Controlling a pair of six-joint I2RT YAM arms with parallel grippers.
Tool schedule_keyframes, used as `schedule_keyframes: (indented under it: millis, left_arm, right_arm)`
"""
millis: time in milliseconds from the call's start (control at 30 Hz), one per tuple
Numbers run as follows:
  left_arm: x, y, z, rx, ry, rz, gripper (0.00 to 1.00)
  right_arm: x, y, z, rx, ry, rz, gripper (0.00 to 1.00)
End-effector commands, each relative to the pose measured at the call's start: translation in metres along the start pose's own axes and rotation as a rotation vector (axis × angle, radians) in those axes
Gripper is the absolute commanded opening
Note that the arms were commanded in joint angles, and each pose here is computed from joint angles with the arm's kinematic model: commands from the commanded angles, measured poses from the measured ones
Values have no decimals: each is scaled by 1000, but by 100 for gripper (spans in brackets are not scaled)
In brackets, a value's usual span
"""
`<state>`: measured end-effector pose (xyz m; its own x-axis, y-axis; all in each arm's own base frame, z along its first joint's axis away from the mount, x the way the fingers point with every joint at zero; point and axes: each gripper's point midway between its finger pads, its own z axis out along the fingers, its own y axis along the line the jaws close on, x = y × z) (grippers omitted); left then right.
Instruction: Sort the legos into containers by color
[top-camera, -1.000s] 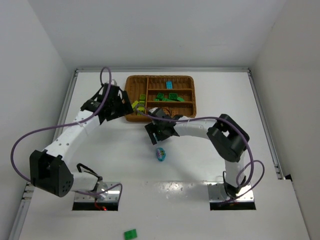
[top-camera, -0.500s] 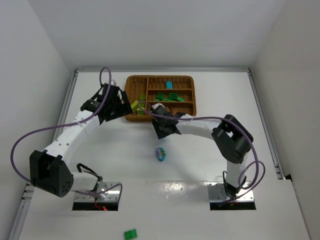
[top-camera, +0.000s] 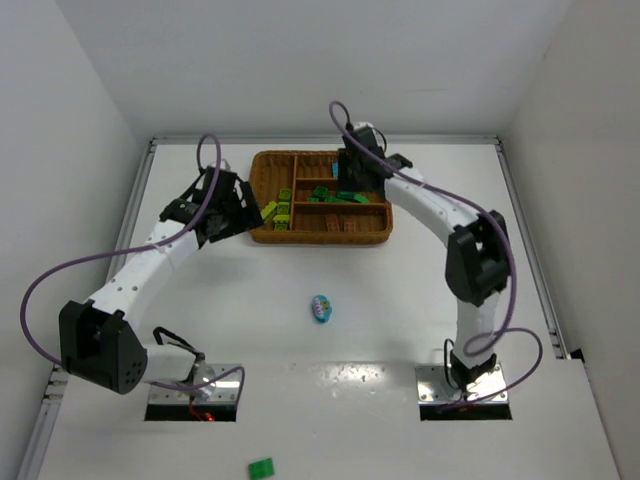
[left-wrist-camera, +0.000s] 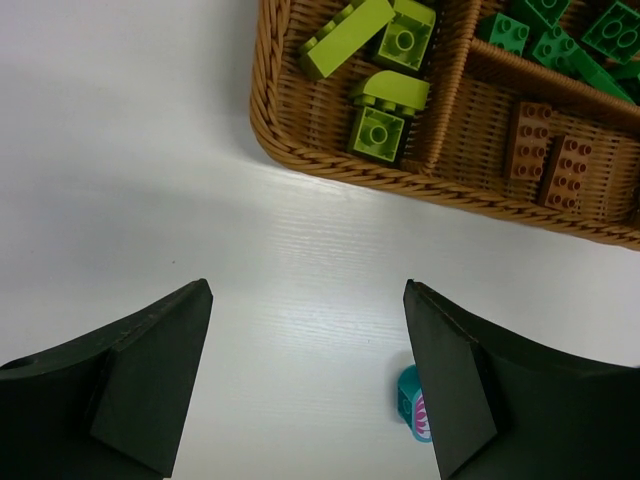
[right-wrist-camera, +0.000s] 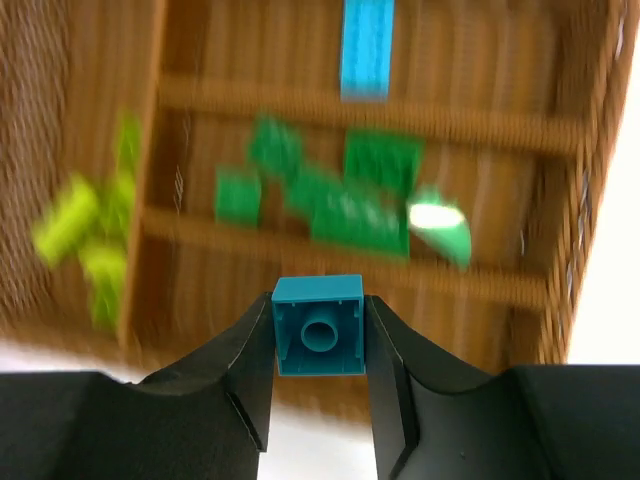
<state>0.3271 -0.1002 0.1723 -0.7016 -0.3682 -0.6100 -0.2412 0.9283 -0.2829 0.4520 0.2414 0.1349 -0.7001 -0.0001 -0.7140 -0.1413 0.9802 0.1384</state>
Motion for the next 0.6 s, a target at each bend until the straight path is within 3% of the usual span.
schedule_keyframes:
  millis: [0, 33, 200, 333, 567]
  left_arm:
    - [-14, -2, -8, 9, -36, 4, 84]
    - [-12, -4, -8, 20, -29, 4, 84]
    - [-9, -6, -6, 30, -11, 6, 84]
    - [-7, -1, -3, 15, 2, 1, 84]
    - [-7, 0, -5, 10, 9, 3, 84]
  right_arm:
    - [-20, -6, 37, 33, 11, 44, 34]
    - [-48, 7, 38, -23, -30, 59, 34]
    - [-80, 6, 81, -29, -60, 117, 34]
    - [-81, -1, 116, -35, -91, 145, 34]
    - [-112, -11, 139, -37, -192, 193, 35]
